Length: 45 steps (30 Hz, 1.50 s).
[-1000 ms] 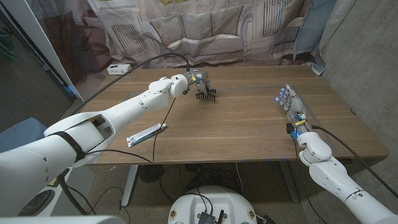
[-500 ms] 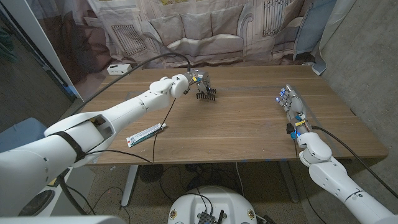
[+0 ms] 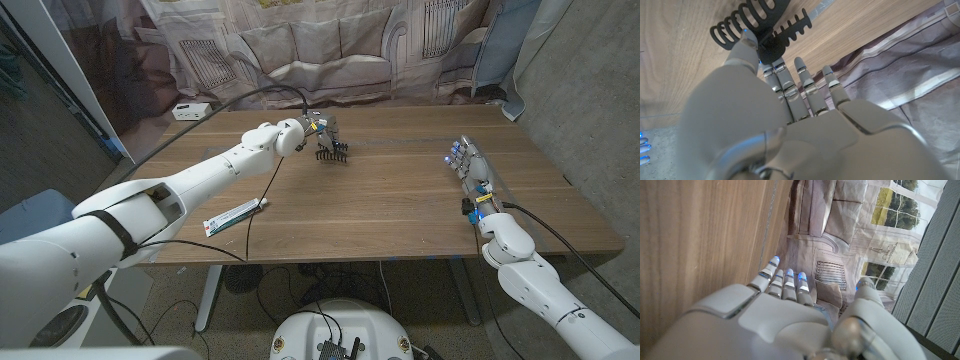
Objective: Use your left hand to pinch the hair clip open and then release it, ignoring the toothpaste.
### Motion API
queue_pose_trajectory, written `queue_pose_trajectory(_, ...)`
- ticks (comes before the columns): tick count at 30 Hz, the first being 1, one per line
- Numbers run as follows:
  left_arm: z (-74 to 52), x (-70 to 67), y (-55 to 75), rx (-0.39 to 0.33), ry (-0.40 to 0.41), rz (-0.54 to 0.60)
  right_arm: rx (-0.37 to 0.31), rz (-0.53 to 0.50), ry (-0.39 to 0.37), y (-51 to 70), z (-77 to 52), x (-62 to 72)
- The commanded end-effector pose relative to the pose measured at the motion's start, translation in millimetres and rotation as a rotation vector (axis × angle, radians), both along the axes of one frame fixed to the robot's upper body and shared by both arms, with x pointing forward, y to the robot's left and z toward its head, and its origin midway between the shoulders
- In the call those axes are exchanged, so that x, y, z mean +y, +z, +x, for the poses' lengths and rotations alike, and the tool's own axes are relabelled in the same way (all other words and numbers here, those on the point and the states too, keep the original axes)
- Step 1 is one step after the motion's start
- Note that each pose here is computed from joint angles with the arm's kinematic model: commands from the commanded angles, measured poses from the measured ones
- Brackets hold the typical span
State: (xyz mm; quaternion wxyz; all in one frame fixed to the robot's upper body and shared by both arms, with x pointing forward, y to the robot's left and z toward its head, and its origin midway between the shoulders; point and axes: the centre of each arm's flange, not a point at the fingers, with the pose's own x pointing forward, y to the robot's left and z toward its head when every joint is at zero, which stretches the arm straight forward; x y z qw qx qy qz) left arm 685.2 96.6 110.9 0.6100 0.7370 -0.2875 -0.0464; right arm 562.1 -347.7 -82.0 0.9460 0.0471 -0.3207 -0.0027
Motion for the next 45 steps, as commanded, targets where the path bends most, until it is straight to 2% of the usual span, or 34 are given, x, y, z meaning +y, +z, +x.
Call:
queue_pose_trajectory(1,0.0,-2.1,0.7,0.030,-0.006,0.008,-0.004,0.003,-0.003,-1.1,-3.1,-0.7)
queue_pose_trajectory(14,-2.7,-2.2,1.6,0.012,-0.007,0.004,-0.004,0.011,-0.008,-5.3,-7.0,-0.1)
queue_pose_trajectory(45,-6.2,-2.2,2.9,0.027,-0.003,0.019,-0.012,0.015,-0.014,-8.9,-13.0,2.1)
